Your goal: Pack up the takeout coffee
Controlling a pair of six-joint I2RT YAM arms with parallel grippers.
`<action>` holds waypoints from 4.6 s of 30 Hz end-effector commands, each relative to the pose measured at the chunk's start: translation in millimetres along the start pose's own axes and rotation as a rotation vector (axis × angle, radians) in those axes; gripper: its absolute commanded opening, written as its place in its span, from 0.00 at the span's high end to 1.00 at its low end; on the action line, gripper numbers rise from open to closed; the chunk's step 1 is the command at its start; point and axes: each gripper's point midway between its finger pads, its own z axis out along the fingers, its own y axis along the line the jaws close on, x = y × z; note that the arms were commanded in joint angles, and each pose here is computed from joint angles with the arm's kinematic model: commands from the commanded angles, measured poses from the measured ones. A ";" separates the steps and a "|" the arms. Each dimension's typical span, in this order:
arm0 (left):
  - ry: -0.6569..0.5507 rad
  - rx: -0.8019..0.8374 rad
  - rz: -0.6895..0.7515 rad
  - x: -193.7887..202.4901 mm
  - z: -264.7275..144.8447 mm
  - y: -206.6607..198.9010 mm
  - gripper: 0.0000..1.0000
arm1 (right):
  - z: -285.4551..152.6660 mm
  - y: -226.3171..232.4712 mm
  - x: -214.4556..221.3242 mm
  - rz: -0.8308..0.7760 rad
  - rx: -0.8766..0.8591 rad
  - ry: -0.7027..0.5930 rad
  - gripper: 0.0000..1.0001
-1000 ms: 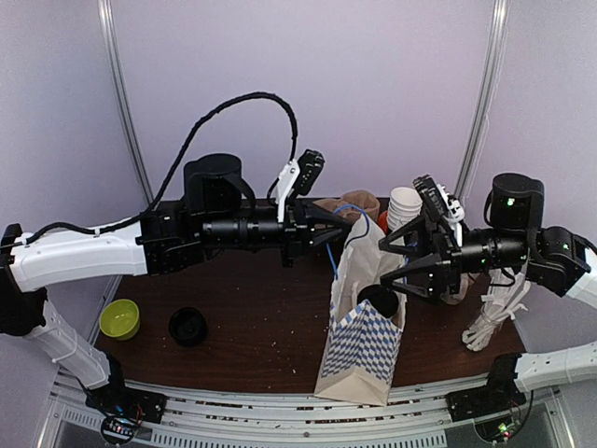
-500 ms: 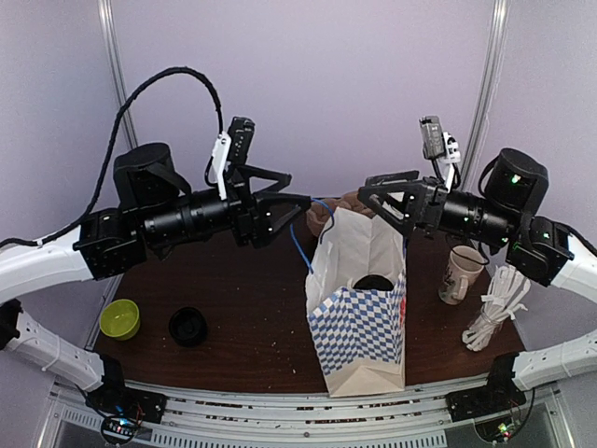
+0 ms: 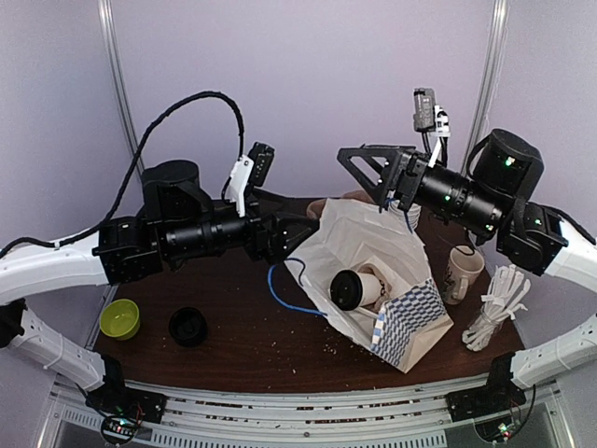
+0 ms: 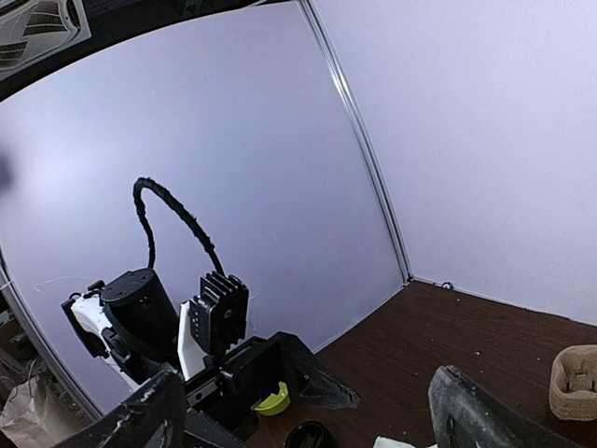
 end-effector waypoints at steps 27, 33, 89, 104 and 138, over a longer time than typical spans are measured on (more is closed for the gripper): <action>0.066 -0.221 -0.408 29.1 -52.5 35.3 0.02 | -29.2 17.0 -34.2 -0.061 -0.057 -0.099 0.04; 0.121 -0.140 -0.477 53.4 -33.7 22.6 0.02 | -25.1 18.0 -27.7 -0.057 -0.072 -0.086 0.04; -0.045 -0.291 0.001 -48.1 -17.4 116.7 1.00 | -82.2 52.2 127.3 -0.419 -0.564 0.320 0.03; 0.017 -0.184 0.012 -10.4 9.4 110.1 1.00 | -88.4 -2.8 176.7 -0.703 -0.368 0.482 0.04; -0.249 -0.032 -0.018 -126.7 -66.8 49.9 1.00 | -72.7 98.6 19.0 -0.200 -0.669 -0.020 0.00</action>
